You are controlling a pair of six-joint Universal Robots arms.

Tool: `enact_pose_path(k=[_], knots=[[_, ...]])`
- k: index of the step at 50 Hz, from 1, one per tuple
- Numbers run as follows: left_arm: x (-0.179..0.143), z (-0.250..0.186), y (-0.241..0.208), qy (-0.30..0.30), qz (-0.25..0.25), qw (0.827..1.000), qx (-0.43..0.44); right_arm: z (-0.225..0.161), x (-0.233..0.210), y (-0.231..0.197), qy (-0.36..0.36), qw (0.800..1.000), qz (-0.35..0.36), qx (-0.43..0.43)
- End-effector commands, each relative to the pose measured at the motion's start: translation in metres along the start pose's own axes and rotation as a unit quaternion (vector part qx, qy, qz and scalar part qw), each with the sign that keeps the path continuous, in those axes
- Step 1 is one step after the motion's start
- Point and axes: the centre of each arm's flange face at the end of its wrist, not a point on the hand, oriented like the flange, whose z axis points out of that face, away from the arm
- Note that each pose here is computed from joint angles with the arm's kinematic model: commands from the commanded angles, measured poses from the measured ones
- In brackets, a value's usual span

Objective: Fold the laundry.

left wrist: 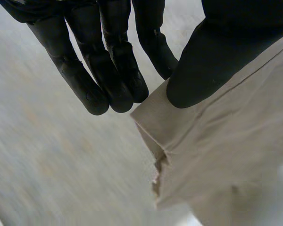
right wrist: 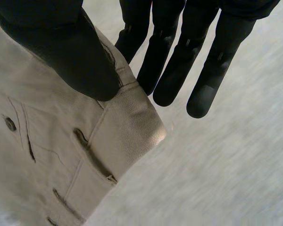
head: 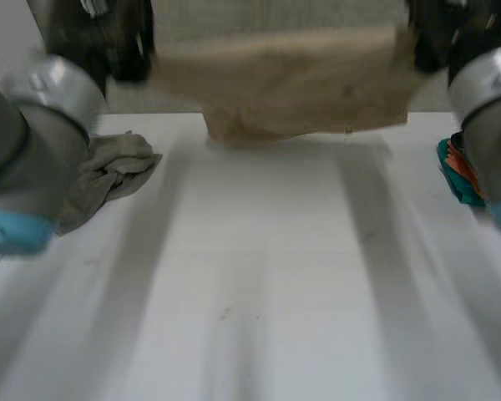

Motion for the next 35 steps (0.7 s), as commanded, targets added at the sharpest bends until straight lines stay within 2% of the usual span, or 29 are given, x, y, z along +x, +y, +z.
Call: enact_pose_path(k=[1,5,12,15,16,18,19,22,23,26,29,33,35], knots=[[0.042,-0.054,0.102,0.089,-0.007,0.984,-0.155,-0.052,-0.043,0.094,-0.084,0.986,-0.001,-0.147],[0.054,-0.082,0.135,0.118,-0.004,0.969,-0.216,-0.078,-0.057,0.129,-0.116,0.973,-0.004,-0.201],[0.058,-0.123,0.146,0.154,0.012,0.945,-0.289,-0.105,-0.051,0.142,-0.150,0.951,-0.056,-0.265],[0.054,-0.147,0.128,0.182,0.048,0.931,-0.312,-0.122,-0.040,0.134,-0.184,0.926,-0.099,-0.315],[0.051,-0.160,0.121,0.195,0.064,0.921,-0.331,-0.133,-0.035,0.126,-0.210,0.909,-0.115,-0.343],[0.049,-0.171,0.115,0.207,0.074,0.912,-0.346,-0.144,-0.030,0.118,-0.236,0.891,-0.127,-0.367],[0.047,-0.183,0.107,0.223,0.081,0.902,-0.361,-0.156,-0.027,0.110,-0.265,0.872,-0.135,-0.389],[0.050,-0.198,0.096,0.250,0.084,0.890,-0.372,-0.170,-0.021,0.098,-0.304,0.845,-0.142,-0.417],[0.052,-0.207,0.089,0.266,0.085,0.882,-0.378,-0.178,-0.016,0.091,-0.325,0.828,-0.142,-0.434],[0.058,-0.221,0.081,0.301,0.094,0.863,-0.394,-0.188,-0.012,0.083,-0.368,0.803,-0.138,-0.449],[0.061,-0.222,0.080,0.309,0.102,0.857,-0.400,-0.185,-0.012,0.086,-0.386,0.800,-0.135,-0.439],[0.064,-0.193,0.089,0.279,0.115,0.872,-0.386,-0.170,-0.016,0.099,-0.387,0.810,-0.135,-0.420],[0.066,-0.166,0.094,0.254,0.124,0.889,-0.360,-0.153,-0.018,0.109,-0.356,0.830,-0.128,-0.410]])
